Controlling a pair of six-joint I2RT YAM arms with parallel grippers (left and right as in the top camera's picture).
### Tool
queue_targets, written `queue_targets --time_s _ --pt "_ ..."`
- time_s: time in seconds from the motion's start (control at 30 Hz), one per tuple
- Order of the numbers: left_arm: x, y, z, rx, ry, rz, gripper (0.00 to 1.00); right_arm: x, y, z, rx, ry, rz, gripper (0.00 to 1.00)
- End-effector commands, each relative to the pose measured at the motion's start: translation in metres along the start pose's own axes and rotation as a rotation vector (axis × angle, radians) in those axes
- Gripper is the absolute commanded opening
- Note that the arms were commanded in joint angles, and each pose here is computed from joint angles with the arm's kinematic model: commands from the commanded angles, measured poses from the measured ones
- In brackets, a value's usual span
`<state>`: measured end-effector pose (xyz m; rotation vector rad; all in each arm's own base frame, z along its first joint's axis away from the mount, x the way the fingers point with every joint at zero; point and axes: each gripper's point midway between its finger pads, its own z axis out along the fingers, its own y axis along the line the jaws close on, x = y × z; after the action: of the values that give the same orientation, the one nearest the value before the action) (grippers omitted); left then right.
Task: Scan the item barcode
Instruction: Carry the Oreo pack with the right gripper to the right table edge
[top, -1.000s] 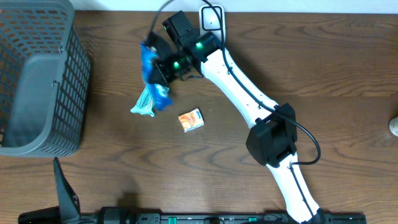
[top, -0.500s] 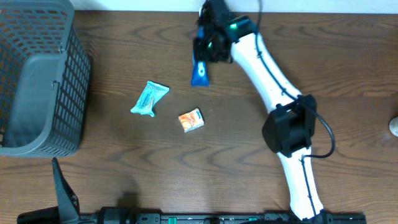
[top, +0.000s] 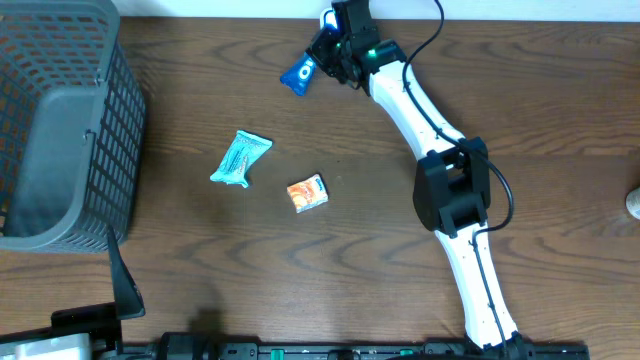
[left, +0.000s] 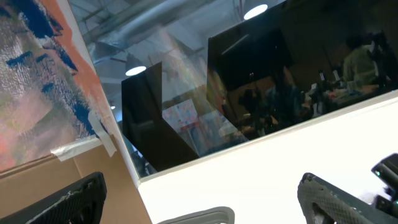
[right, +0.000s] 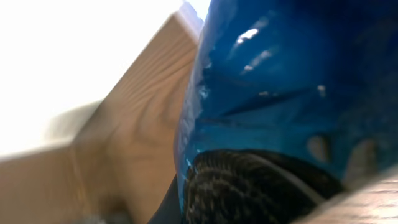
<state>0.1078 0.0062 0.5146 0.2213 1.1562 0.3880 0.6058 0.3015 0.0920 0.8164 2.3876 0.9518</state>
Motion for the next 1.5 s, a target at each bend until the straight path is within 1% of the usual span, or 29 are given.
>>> queue_targets --time_s 0.0,0.13,0.23,0.33,0.4,0.43,0.5,0.6,0.67,0.7,0.8,0.83,0.87,0.9,0.97,1.03,1.1,1.17,1.27,1.3,1.37,1.4,1.43,1.47 --pt "0.003 -0.002 0.002 0.004 0.003 0.0 0.98 -0.027 0.014 -0.012 -0.03 -0.127 0.161 0.02" --pt "0.014 -0.007 0.006 0.015 0.028 0.002 0.98 -0.032 0.022 -0.003 -0.089 -0.15 0.174 0.02" --pt "0.019 -0.01 0.008 0.019 0.037 0.002 0.98 -0.032 0.019 0.0 -0.086 -0.152 0.202 0.01" --pt "0.021 -0.011 0.012 0.022 0.043 0.002 0.98 -0.027 0.016 0.006 -0.09 -0.125 0.273 0.02" --pt "0.022 -0.011 0.014 0.024 0.047 0.003 0.98 -0.03 0.022 0.006 -0.117 -0.14 0.246 0.02" --pt "0.022 -0.011 0.015 0.024 0.049 0.003 0.98 -0.034 0.027 0.006 -0.14 -0.156 0.187 0.02" --pt "0.022 -0.012 0.015 0.025 0.049 0.003 0.98 -0.038 0.027 0.005 -0.146 -0.16 0.172 0.01" --pt "0.021 -0.011 0.015 0.023 0.046 0.003 0.98 -0.034 0.03 0.004 -0.169 -0.103 0.134 0.02" --pt "0.021 -0.011 0.015 0.022 0.043 0.002 0.98 -0.039 0.044 -0.012 -0.209 -0.082 0.023 0.01" --pt "0.021 -0.011 0.015 0.022 0.043 0.003 0.98 -0.044 0.047 -0.026 -0.195 -0.078 -0.02 0.01" --pt "0.02 -0.011 0.015 0.022 0.042 0.002 0.98 -0.058 0.033 -0.075 -0.071 -0.067 -0.066 0.01" --pt "0.02 -0.011 0.015 0.022 0.042 0.003 0.98 -0.06 0.028 -0.085 -0.042 -0.062 -0.074 0.01" --pt "0.021 -0.011 0.015 0.022 0.043 0.002 0.98 -0.072 0.006 -0.125 0.084 -0.077 -0.104 0.01" --pt "0.021 -0.011 0.015 0.022 0.043 0.002 0.98 -0.078 -0.003 -0.14 0.134 -0.09 -0.117 0.01" --pt "0.021 -0.011 0.015 0.022 0.043 0.002 0.98 -0.102 -0.05 -0.198 0.374 -0.169 -0.135 0.01" --pt "0.021 -0.011 0.015 0.022 0.043 0.002 0.98 -0.115 -0.083 -0.235 0.525 -0.195 -0.133 0.01" --pt "0.02 -0.012 0.015 0.029 0.04 0.002 0.98 -0.126 -0.125 -0.273 0.669 -0.138 -0.183 0.01" --pt "0.021 -0.012 0.015 0.029 0.041 0.002 0.98 -0.136 -0.168 -0.301 0.789 -0.075 -0.174 0.01" --pt "0.021 -0.012 0.015 0.029 0.041 0.002 0.98 -0.152 -0.214 -0.326 0.88 -0.034 -0.132 0.01" --pt "0.021 -0.012 0.015 0.029 0.042 0.002 0.98 -0.164 -0.243 -0.339 0.916 -0.024 -0.09 0.01" --pt "0.021 -0.012 0.015 0.03 0.043 0.002 0.98 -0.181 -0.285 -0.356 0.96 -0.033 -0.025 0.01" --pt "0.021 -0.012 0.015 0.029 0.043 0.002 0.98 -0.189 -0.316 -0.364 0.98 -0.034 0.016 0.01" --pt "0.021 -0.012 0.015 0.03 0.043 0.002 0.98 -0.192 -0.33 -0.367 0.987 -0.036 0.04 0.01" --pt "0.021 -0.012 0.015 0.029 0.043 0.002 0.98 -0.196 -0.354 -0.371 0.997 -0.044 0.081 0.01"
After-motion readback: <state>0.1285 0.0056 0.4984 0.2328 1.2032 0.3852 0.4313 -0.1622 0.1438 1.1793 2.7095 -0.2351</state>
